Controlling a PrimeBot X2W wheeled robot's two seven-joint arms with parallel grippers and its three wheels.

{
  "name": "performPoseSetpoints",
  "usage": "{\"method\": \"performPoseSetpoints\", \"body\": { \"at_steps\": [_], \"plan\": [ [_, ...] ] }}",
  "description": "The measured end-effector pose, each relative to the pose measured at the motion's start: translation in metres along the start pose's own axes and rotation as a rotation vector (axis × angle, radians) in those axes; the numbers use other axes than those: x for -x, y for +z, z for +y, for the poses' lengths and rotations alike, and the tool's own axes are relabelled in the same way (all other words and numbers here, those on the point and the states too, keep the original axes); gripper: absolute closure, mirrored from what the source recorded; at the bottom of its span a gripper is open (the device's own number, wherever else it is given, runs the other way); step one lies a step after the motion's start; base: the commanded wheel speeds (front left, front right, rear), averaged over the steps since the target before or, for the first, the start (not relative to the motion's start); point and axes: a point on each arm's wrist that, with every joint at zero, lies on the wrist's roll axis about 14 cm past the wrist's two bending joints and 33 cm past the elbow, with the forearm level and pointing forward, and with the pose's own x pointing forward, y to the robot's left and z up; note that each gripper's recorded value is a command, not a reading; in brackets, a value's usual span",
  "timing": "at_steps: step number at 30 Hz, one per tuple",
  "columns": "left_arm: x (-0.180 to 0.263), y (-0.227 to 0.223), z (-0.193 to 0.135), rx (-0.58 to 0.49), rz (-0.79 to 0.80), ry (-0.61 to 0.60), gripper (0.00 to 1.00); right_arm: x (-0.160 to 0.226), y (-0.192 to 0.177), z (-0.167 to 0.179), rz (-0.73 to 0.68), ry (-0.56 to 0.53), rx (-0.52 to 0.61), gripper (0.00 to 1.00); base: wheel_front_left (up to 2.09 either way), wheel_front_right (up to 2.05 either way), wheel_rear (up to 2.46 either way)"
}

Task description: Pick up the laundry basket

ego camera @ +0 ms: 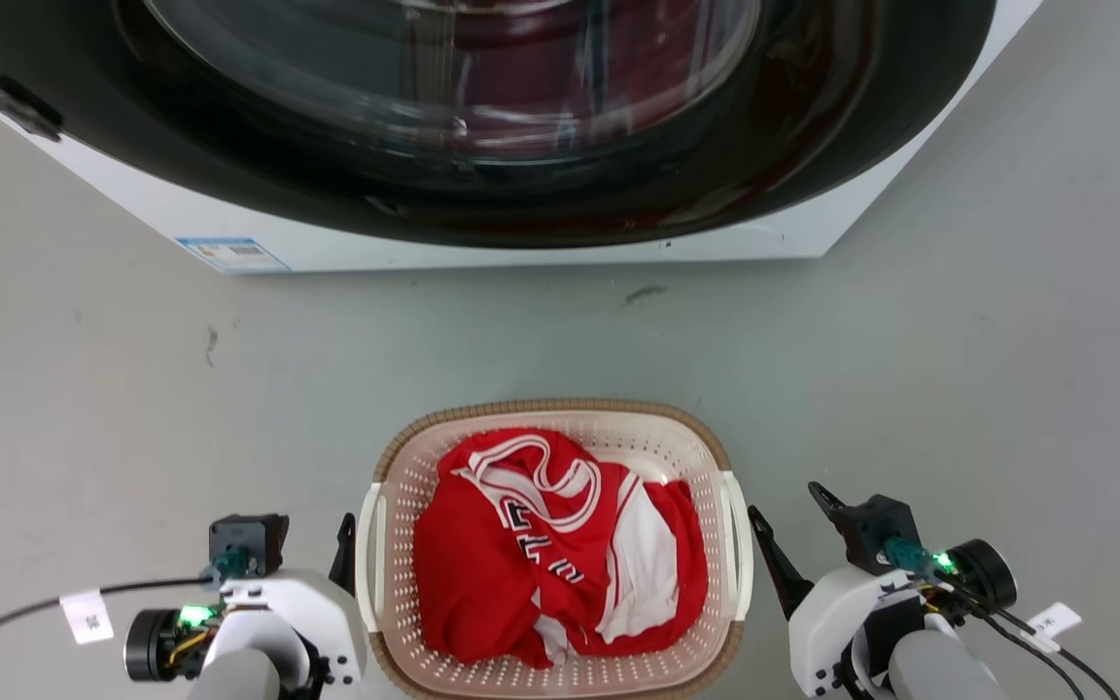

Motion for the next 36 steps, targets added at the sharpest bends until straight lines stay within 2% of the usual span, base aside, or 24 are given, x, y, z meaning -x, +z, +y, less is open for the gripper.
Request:
{"method": "performPoseSetpoints", "body": {
  "at_steps": [9, 21, 36],
  "plan": [
    [-0.027, -0.024, -0.004, -0.032, 0.125, -0.029, 0.0, -0.018, -0.04, 0.001, 0.149, 0.033, -0.025, 0.0, 0.0, 0.0, 0.0],
    [-0.048, -0.061, -0.013, -0.034, 0.267, -0.06, 0.0, -0.037, -0.073, 0.004, 0.263, 0.071, -0.062, 0.0, 0.0, 0.0, 0.0],
    [-0.065, -0.089, -0.02, -0.038, 0.36, -0.085, 0.0, -0.055, -0.107, 0.009, 0.389, 0.109, -0.1, 0.0, 0.0, 0.0, 0.0]
  ]
}}
